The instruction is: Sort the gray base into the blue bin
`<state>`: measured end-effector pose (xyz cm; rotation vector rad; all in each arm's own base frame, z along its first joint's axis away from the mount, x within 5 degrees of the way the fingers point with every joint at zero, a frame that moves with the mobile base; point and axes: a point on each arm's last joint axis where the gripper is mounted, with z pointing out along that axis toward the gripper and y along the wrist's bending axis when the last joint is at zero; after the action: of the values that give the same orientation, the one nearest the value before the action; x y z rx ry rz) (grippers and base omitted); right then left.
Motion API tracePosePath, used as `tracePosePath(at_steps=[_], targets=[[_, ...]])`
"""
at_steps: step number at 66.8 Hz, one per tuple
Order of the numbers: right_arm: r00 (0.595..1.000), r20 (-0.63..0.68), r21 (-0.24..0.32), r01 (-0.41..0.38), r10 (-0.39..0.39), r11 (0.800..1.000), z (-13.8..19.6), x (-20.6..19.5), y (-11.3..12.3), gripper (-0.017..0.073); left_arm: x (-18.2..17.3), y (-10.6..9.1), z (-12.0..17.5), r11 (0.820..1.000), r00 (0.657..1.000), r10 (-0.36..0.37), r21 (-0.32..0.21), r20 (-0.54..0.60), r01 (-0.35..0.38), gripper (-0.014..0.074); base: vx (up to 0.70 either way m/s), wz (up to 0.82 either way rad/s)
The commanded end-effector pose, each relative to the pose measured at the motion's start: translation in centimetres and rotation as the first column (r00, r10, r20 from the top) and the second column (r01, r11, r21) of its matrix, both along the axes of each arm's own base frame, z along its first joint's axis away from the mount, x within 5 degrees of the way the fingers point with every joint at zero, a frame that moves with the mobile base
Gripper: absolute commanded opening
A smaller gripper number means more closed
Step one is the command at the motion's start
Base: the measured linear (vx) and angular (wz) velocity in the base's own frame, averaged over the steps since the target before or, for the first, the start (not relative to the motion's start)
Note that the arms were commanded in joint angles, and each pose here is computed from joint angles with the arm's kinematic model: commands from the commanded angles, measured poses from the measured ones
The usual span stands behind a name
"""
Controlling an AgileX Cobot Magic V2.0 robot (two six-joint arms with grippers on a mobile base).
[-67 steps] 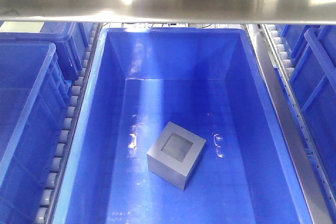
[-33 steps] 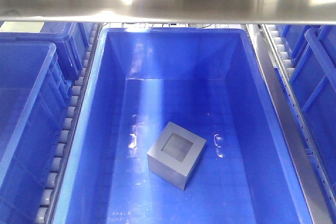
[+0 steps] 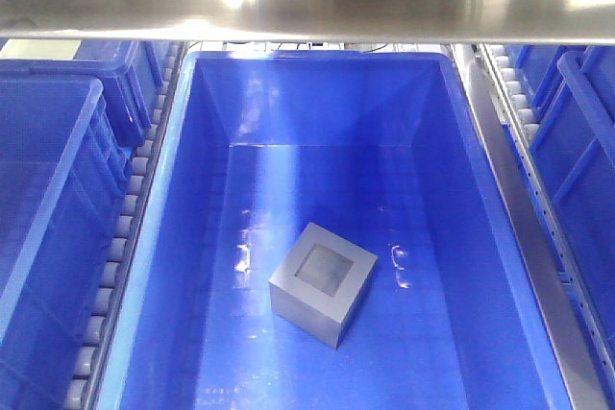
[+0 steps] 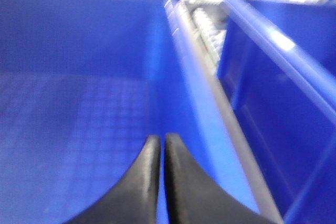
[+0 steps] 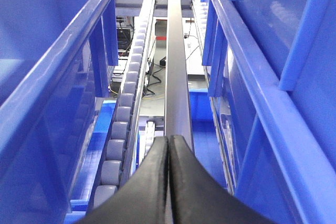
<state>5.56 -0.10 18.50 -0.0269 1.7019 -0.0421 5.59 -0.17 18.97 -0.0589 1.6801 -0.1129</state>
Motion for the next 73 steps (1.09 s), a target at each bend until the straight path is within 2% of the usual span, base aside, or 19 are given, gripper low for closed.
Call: tracePosePath(at_steps=[1,73], targets=[[0.997,0.081,-0.021,-0.001,0.003,1.000,0.57,0.04,0.01,-0.0005,-0.11,-0.01,0.98,1.000,0.995,0.004,-0.022,0.099,-0.001,-0.0008,0.00,0.00],[0.997,0.079,-0.021,-0.001,0.003,1.000,0.56,0.04,0.01,-0.0005,-0.10,-0.01,1.12,1.000,0.993,0.002,-0.009,0.114,-0.001,-0.0007,0.00,0.00]])
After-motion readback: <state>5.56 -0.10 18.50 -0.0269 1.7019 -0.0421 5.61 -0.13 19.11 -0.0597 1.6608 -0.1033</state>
